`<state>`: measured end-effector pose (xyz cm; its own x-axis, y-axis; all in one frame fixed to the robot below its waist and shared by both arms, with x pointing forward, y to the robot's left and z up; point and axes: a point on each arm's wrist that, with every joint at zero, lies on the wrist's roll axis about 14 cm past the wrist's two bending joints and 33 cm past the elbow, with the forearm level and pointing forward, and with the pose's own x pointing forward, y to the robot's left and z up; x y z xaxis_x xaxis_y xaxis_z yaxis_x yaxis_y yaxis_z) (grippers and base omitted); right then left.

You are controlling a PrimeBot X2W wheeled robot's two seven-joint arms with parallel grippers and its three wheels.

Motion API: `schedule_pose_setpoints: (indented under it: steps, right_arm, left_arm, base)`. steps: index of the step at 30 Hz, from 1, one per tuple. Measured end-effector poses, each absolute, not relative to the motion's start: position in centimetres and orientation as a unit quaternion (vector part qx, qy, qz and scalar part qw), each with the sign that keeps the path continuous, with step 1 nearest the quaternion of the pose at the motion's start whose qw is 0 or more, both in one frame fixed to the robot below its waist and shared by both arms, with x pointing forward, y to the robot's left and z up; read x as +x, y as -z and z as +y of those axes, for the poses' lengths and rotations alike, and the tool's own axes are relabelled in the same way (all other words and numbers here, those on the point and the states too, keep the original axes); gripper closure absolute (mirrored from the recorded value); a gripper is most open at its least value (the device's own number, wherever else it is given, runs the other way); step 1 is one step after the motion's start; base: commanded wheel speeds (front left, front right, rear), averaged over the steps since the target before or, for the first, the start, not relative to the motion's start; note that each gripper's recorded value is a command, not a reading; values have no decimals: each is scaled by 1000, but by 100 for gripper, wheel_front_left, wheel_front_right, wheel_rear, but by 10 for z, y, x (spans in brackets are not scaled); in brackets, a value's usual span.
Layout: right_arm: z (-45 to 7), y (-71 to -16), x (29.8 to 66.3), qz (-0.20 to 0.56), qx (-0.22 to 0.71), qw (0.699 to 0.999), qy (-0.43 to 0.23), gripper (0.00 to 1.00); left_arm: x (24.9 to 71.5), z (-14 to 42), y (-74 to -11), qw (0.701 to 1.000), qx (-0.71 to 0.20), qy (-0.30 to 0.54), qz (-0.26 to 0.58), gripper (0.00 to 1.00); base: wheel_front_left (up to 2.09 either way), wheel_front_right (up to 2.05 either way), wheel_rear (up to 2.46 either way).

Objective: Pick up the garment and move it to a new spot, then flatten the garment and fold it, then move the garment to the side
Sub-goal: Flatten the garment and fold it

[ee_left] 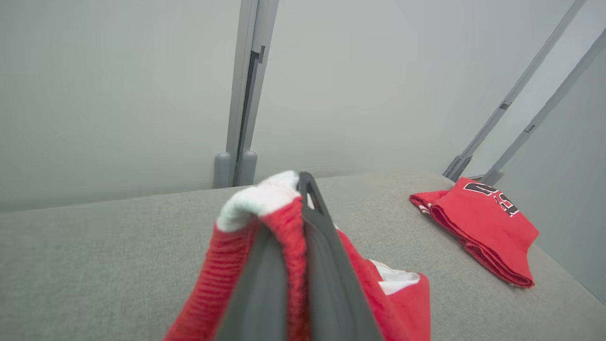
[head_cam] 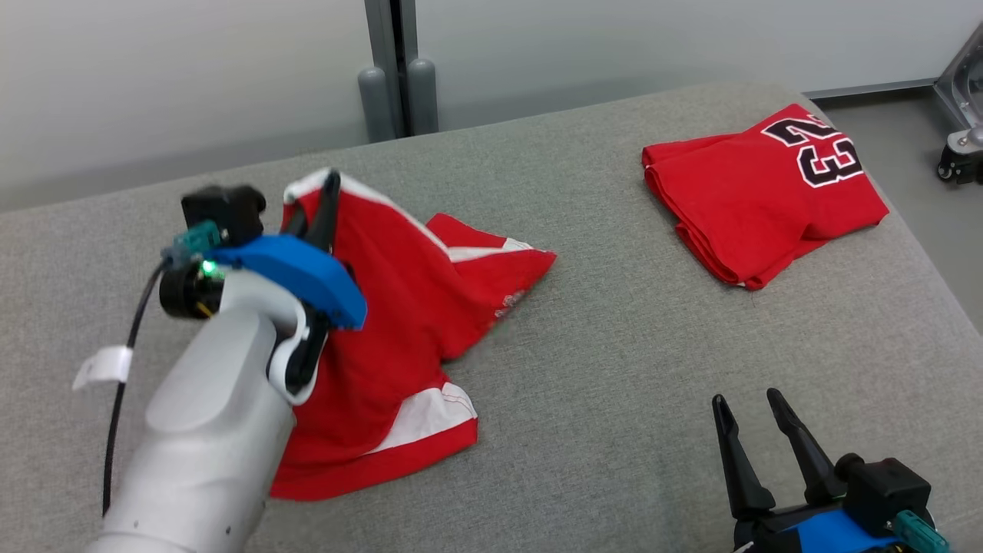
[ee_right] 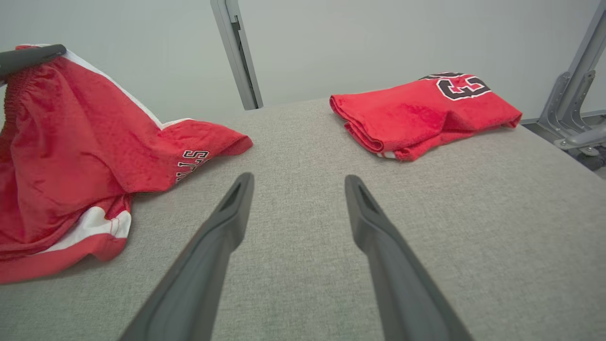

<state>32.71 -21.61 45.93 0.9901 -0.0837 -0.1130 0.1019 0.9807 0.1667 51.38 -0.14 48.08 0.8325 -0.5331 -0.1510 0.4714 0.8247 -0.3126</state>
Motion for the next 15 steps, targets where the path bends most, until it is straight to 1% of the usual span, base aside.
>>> schedule_pose_setpoints:
  steps: [5, 9, 13, 15]
  right_arm:
    - [-218, -464, 323, 45, 87, 994, 50, 0]
    - [-214, -466, 320, 40, 90, 994, 44, 0]
    - [-208, -464, 319, 43, 93, 994, 34, 0]
    - [-203, -462, 318, 46, 95, 994, 26, 0]
  left_arm:
    - [529, -13, -540, 949, -123, 287, 40, 100]
    - [527, -20, -575, 945, -124, 302, -4, 100]
    - [508, -27, -580, 938, -117, 325, -17, 100]
    - [492, -26, -563, 936, -121, 330, 0, 100]
  base:
    - [0, 0, 0]
    - [0, 0, 0]
    - [0, 0, 0]
    - [0, 0, 0]
